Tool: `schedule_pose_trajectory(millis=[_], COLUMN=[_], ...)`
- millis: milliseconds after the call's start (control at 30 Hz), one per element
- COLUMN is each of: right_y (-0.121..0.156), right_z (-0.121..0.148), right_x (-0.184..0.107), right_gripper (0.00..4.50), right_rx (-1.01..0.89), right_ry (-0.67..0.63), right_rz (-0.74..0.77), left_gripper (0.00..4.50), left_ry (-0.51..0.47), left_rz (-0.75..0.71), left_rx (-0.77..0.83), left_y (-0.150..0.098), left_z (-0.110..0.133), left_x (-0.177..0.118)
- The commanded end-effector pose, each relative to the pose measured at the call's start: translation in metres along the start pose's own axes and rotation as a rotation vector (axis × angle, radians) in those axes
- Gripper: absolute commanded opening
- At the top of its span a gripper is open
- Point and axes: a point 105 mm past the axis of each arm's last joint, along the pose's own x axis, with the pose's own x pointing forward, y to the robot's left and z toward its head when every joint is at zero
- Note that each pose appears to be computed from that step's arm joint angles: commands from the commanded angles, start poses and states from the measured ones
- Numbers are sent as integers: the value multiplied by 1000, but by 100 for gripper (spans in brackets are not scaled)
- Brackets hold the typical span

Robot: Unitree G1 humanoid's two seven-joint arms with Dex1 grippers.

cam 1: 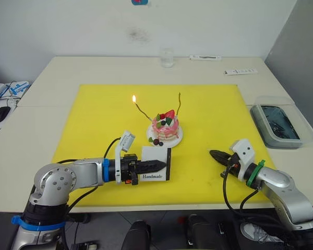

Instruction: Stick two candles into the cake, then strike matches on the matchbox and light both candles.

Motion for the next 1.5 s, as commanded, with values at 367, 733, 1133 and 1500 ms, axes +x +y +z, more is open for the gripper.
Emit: schedule_pose_trajectory(millis=[367, 733, 1133, 1500], right_y=[43, 65, 75, 69], right_z=[92, 114, 103, 93], right_x=[-11, 10, 20, 29], right_gripper=[3, 3, 3, 3], right_rx=[-196, -381, -456, -496], right_ry=[-108, -53, -9, 15], right_rz=[284, 413, 470, 444], left_gripper=[0, 0, 0, 0], left_ry=[-55, -86, -86, -78], left_rz=[1, 26, 14, -2], left_rx=[29, 53, 42, 39], left_y=[1, 6, 5, 2], left_z=[17, 26, 25, 23], left_x=[11, 22, 20, 18])
